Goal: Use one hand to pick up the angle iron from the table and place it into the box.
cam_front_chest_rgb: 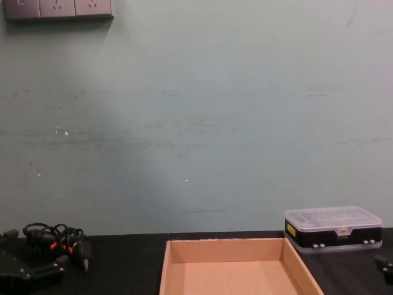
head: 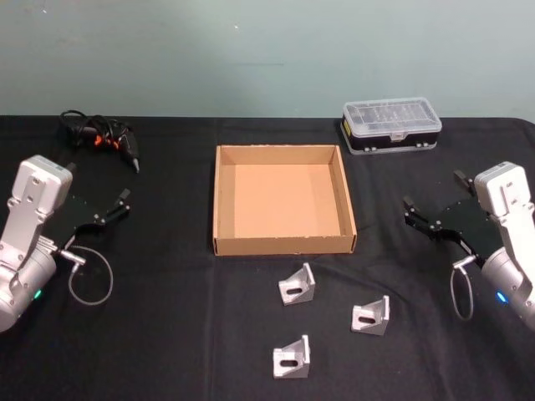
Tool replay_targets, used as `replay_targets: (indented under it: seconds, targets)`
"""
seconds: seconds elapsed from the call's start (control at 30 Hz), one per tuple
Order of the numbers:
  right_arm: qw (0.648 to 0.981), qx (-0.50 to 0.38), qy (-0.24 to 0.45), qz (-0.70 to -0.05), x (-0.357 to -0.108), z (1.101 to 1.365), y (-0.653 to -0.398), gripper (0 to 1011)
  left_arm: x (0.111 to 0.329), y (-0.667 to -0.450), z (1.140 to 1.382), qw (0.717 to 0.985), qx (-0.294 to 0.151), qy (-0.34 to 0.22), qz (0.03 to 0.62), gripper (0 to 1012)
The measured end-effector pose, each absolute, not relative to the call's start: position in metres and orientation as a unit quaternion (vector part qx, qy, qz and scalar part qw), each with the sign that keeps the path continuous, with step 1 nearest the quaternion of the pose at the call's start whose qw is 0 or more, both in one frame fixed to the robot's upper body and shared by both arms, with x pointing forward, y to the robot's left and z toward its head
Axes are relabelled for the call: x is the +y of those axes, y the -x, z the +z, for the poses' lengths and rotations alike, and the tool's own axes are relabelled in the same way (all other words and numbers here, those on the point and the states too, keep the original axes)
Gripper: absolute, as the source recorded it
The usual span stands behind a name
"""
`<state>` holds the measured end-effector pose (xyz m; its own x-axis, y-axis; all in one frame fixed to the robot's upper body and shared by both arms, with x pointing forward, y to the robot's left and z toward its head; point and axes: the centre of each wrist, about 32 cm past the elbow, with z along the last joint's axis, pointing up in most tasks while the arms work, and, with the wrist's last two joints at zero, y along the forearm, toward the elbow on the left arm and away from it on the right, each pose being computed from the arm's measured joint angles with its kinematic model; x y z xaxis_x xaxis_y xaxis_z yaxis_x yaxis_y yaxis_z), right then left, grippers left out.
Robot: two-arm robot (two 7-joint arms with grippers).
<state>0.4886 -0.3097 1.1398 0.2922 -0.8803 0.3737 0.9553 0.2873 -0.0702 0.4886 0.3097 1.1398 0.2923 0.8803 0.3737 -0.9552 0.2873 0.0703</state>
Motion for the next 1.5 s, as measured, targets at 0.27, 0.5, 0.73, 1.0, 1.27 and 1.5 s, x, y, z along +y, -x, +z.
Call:
replay_targets:
  seconds: [0.27, 0.5, 0.73, 1.0, 1.27, 1.5]
  targets:
    - [0.791, -0.132, 0.141, -0.580, -0.3096, 1.1398, -0.4886, 1003, 0.3097, -0.4886, 1.1398, 0.791, -0.132, -0.141, 0.580, 1000]
    - [0.791, -0.132, 0.141, -0.580, -0.3097, 1.1398, -0.4886, 1003, 0.3097, -0.4886, 1.1398, 0.791, -0.132, -0.142, 0.580, 1000]
    - [0.791, -0.132, 0.141, -0.580, -0.3097, 1.1398, -0.4886, 1003, 0.3097, -0.4886, 1.1398, 0.791, -0.132, -0.141, 0.580, 1000]
    - [0.791, -0.133, 0.141, -0.580, -0.3096, 1.1398, -0.4886, 1003, 0.3097, -0.4886, 1.1398, 0.791, -0.132, -0.141, 0.580, 1000]
    - [0.791, -0.132, 0.142, -0.580, -0.3097, 1.1398, -0.4886, 1003, 0.3097, -0.4886, 1.1398, 0.791, -0.132, -0.141, 0.580, 1000]
    - [0.791, -0.132, 0.141, -0.580, -0.3097, 1.1398, -0.4886, 1003, 0.3097, -0.4886, 1.1398, 0.791, -0.132, -0.142, 0.580, 1000]
